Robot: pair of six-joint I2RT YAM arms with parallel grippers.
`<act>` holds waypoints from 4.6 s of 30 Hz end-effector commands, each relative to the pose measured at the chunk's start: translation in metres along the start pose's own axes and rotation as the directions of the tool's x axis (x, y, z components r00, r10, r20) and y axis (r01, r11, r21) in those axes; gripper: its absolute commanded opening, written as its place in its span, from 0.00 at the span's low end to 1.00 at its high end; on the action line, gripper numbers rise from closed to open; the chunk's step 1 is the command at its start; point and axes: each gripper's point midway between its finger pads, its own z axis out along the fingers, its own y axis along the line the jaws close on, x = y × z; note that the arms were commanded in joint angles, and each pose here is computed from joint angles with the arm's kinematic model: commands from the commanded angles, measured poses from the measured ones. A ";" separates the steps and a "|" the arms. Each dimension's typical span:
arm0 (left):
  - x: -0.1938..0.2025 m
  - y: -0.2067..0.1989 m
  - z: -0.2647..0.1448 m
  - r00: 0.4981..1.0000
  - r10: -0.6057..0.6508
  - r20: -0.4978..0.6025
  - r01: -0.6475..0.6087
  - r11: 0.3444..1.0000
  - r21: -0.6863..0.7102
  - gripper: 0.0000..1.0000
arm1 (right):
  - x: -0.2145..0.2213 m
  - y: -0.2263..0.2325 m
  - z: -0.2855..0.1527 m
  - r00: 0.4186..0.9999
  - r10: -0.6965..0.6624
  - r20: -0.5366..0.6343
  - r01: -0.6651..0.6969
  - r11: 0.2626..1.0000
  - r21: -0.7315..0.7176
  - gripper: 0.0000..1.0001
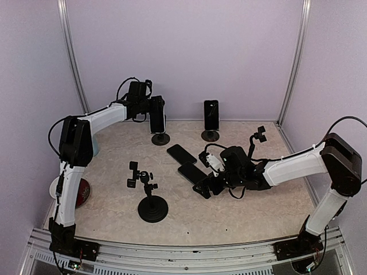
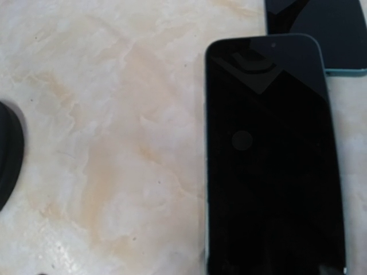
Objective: Place the phone on the phone stand
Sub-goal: Place the phone on the phone stand, then pick up the phone stand at the center of the board.
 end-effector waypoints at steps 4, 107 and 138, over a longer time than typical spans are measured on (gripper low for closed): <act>0.018 -0.003 0.012 0.998 -0.043 -0.043 0.045 0.998 0.049 0.77 | 0.002 0.001 0.000 1.000 -0.002 0.005 0.001 1.000 0.002 1.00; -0.001 -0.044 -0.315 0.984 0.025 0.175 -0.030 0.999 0.025 0.99 | -0.059 0.081 -0.030 0.971 -0.237 -0.006 0.236 0.969 -0.079 1.00; 0.004 0.022 -0.385 0.975 0.015 0.223 0.016 0.991 -0.135 0.99 | -0.137 0.126 -0.052 0.941 -0.310 0.134 0.326 0.937 -0.125 1.00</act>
